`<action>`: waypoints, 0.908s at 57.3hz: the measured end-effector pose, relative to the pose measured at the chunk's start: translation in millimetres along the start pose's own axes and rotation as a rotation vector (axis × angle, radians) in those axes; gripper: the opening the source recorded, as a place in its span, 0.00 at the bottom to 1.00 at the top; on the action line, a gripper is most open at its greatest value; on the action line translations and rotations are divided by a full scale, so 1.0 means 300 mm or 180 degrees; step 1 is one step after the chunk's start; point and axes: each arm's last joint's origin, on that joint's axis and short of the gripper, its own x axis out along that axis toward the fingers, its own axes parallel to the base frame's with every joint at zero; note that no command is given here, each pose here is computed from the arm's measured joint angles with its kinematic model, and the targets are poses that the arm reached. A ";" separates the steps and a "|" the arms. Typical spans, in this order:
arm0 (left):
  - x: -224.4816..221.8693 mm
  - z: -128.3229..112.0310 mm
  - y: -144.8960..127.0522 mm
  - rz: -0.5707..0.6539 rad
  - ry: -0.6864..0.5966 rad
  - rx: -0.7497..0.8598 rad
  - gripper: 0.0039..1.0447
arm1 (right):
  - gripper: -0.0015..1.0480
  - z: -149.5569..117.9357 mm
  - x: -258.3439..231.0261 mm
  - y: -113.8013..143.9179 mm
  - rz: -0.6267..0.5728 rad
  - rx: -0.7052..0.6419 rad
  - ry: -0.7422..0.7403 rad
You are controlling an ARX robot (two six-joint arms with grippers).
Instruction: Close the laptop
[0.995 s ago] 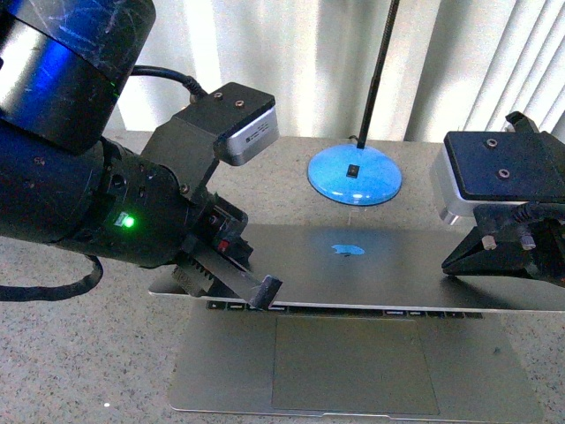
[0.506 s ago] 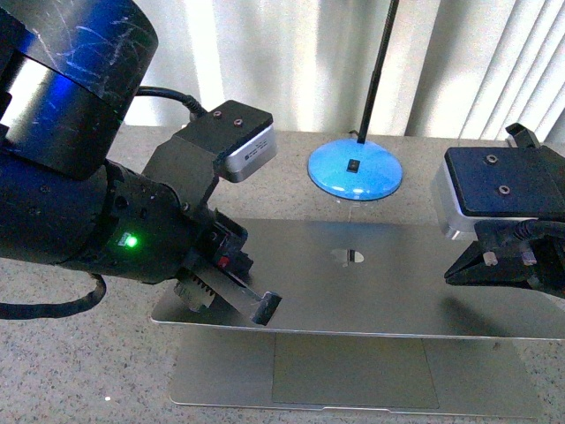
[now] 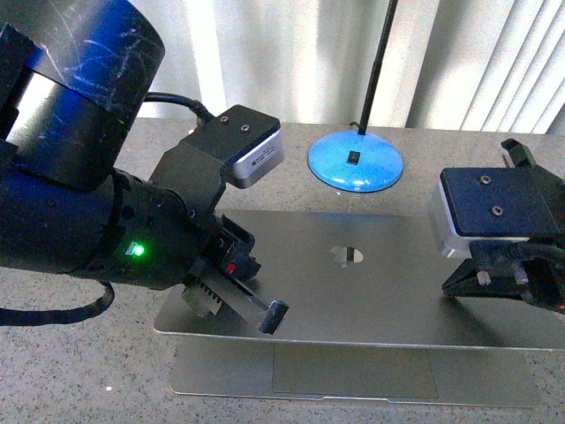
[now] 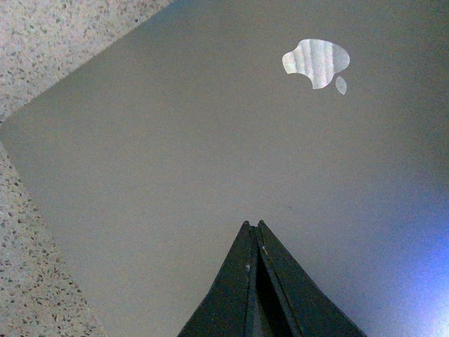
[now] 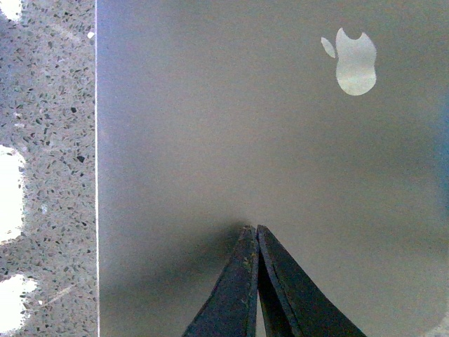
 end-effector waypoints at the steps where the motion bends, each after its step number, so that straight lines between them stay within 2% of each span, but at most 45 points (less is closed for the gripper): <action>1: 0.001 -0.005 -0.001 -0.0018 0.0010 -0.0003 0.03 | 0.03 -0.001 0.002 0.002 0.0005 0.0003 0.0001; 41: 0.050 -0.114 -0.024 -0.0158 0.0091 -0.0202 0.03 | 0.03 -0.036 0.094 0.073 0.0147 0.0165 -0.0029; 52: 0.044 -0.126 -0.011 -0.0118 0.0019 -0.0363 0.03 | 0.03 -0.040 0.095 0.087 0.0130 0.0336 -0.0198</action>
